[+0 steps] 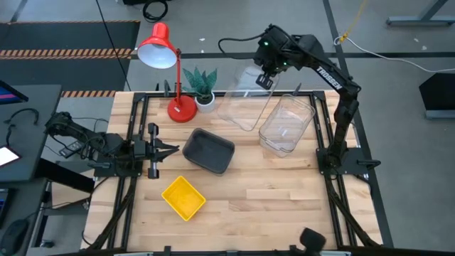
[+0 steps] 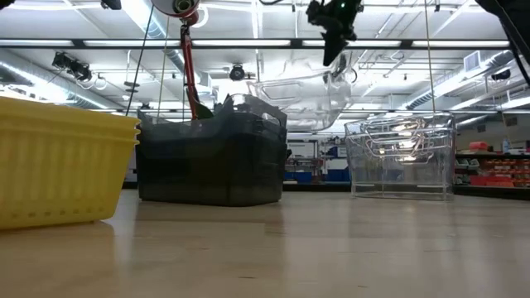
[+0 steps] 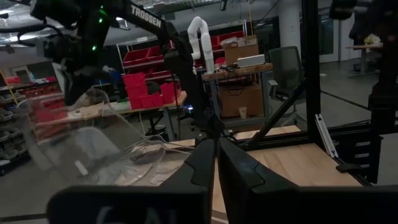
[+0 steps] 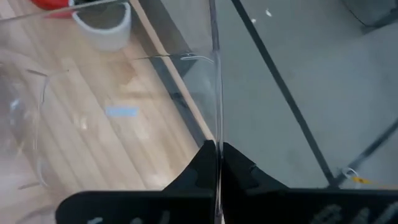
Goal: Stack baskets by color
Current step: Stack the left transparent bin on the transparent bins
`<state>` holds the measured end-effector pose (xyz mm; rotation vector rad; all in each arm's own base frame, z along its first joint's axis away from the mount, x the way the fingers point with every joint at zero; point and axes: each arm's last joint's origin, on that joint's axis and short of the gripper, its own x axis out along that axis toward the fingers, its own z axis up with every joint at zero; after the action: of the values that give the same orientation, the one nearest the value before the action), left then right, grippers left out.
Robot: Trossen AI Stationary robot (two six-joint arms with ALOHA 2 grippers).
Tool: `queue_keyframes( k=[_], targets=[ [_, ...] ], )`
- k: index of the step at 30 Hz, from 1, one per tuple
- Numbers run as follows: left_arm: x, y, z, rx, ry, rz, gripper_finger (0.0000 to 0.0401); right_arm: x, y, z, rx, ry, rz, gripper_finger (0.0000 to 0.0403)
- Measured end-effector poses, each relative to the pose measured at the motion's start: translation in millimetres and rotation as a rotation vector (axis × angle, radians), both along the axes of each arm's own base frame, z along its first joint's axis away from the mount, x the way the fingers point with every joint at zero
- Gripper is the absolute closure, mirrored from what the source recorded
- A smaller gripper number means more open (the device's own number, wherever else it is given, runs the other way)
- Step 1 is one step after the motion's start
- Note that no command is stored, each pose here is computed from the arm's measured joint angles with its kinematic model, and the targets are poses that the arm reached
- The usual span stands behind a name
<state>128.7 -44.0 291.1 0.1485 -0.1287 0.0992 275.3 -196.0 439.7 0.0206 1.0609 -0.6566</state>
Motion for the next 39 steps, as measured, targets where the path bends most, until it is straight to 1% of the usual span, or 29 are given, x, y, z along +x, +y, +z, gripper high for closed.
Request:
queue_keyframes(
  k=[4, 9, 17, 23, 26, 28, 33, 39],
  targets=[
    [0, 0, 0, 0.000, 0.000, 0.000, 0.0378, -14, 9, 12, -0.014, 0.035, -0.021, 0.0398],
    [0, 0, 0, 0.000, 0.000, 0.000, 0.0371, -37, 24, 28, -0.043, 0.036, -0.033, 0.0398],
    [0, 0, 0, 0.000, 0.000, 0.000, 0.0370, -87, 56, 66, -0.139, -0.081, -0.036, 0.0398],
    [0, 0, 0, 0.000, 0.000, 0.000, 0.0375, -117, 77, 81, -0.151, -0.182, -0.041, 0.0398],
    [0, 0, 0, 0.000, 0.000, 0.000, 0.0371, -125, 84, 75, -0.123, -0.176, -0.047, 0.0398],
    [0, 0, 0, 0.000, 0.000, 0.000, 0.0369, -128, 86, 64, -0.094, -0.138, -0.047, 0.0398],
    [0, 0, 0, 0.000, 0.000, 0.000, 0.0365, -130, 86, 28, -0.025, -0.004, -0.059, 0.0398],
    [0, 0, 0, 0.000, 0.000, 0.000, 0.0372, -128, 84, -16, 0.042, 0.132, -0.119, 0.0398]
  ],
)
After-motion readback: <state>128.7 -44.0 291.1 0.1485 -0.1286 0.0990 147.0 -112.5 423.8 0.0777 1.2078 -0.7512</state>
